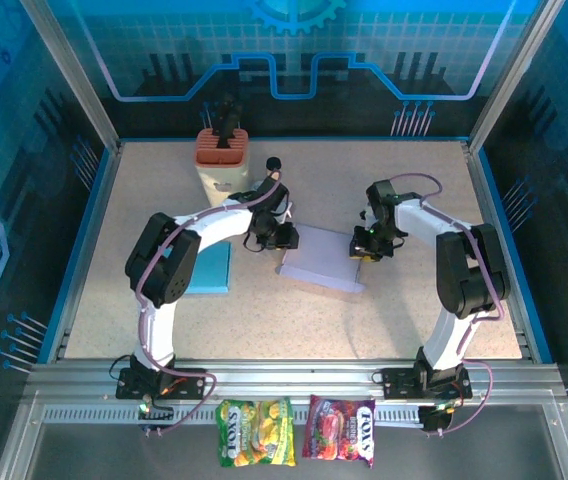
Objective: Fold the paper box
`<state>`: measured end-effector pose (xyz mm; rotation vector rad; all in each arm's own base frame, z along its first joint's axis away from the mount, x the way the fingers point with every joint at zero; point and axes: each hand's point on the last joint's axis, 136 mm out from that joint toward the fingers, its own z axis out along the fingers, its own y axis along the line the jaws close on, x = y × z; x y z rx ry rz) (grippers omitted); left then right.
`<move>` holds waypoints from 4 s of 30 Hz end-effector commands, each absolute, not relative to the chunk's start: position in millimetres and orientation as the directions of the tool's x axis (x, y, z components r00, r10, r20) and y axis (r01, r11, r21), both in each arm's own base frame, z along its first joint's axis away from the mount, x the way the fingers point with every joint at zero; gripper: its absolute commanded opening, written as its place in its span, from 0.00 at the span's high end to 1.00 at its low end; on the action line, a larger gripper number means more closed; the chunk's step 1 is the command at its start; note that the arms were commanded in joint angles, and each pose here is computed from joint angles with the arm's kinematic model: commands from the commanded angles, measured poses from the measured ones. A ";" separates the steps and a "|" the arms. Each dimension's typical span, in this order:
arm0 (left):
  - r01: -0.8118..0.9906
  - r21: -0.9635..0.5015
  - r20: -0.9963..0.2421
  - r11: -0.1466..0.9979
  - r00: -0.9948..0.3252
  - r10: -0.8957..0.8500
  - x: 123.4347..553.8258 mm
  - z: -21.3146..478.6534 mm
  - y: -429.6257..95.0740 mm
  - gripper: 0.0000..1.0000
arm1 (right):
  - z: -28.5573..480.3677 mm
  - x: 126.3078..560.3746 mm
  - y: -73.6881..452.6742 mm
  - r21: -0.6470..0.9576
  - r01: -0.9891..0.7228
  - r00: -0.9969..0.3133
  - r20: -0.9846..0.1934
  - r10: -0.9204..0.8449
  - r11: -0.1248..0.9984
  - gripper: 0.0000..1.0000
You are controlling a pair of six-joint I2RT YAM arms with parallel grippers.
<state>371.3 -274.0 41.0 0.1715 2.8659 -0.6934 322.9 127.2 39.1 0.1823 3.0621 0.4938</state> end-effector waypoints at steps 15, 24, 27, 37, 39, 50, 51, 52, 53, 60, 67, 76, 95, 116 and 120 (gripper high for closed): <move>0.028 -0.510 -0.120 0.860 -0.992 -0.040 310.6 35.4 -257.9 0.79 | 49.3 285.2 172.4 0.466 0.079 -0.996 0.006 0.086 0.881 0.53; 0.021 -0.511 -0.122 0.859 -0.991 -0.048 313.5 33.2 -259.1 0.82 | 52.7 294.7 148.2 0.576 0.164 -0.981 0.008 0.195 0.801 0.24; 0.016 -0.513 -0.115 0.858 -0.992 -0.051 314.7 31.4 -260.3 0.83 | 48.2 298.4 145.6 0.587 0.172 -0.980 0.017 0.200 0.791 0.23; -0.066 -0.557 -0.085 0.828 -0.987 -0.135 313.2 23.1 -252.1 0.89 | 39.5 304.4 133.4 0.589 0.196 -0.975 0.037 0.217 0.784 0.22; -0.081 -0.575 -0.077 0.814 -0.985 -0.153 313.3 21.1 -249.7 0.90 | 39.8 303.1 132.0 0.599 0.196 -0.975 0.037 0.218 0.776 0.22; -0.151 -0.658 -0.045 0.738 -0.970 -0.239 313.6 15.0 -234.3 0.91 | 37.6 305.5 148.3 0.688 0.149 -0.986 0.053 0.155 0.710 0.20; -0.155 -0.662 -0.042 0.733 -0.969 -0.242 313.5 14.9 -232.6 0.91 | 37.4 305.9 149.7 0.695 0.144 -0.987 0.053 0.149 0.704 0.20; -0.156 -0.664 -0.041 0.731 -0.969 -0.244 313.2 14.9 -231.4 0.91 | 37.2 306.6 150.4 0.701 0.140 -0.988 0.052 0.146 0.700 0.20; -0.156 -0.669 -0.040 0.726 -0.969 -0.245 313.2 15.0 -230.8 0.91 | 37.8 307.7 152.3 0.709 0.135 -0.989 0.048 0.143 0.693 0.20; -0.167 -0.677 -0.025 0.717 -0.968 -0.250 312.8 12.7 -231.1 0.91 | 58.8 316.7 185.8 0.800 0.079 -0.994 0.020 0.105 0.594 0.24; -0.142 -0.691 -0.060 0.708 -0.966 -0.252 320.6 23.9 -233.4 0.87 | 70.2 322.0 199.5 0.831 0.117 -0.988 0.042 0.147 0.544 0.40; 0.102 -0.694 -0.348 0.713 -0.914 -0.209 344.6 103.1 -233.1 0.51 | 95.1 327.5 192.4 0.835 0.319 -0.935 0.202 0.290 0.447 0.64; 0.882 -0.011 -0.758 0.471 -0.315 0.571 257.5 194.6 -276.9 0.39 | 130.1 297.5 159.4 0.571 0.793 -0.599 0.670 0.439 0.212 0.70; 0.929 0.295 -0.577 0.221 -0.011 0.817 279.7 141.6 -316.5 0.20 | 121.2 268.4 162.5 0.501 0.847 -0.526 0.744 0.412 0.178 0.71; 0.928 0.298 -0.566 0.224 -0.016 0.824 282.2 136.5 -318.9 0.26 | 117.6 264.0 164.2 0.489 0.855 -0.514 0.754 0.408 0.174 0.71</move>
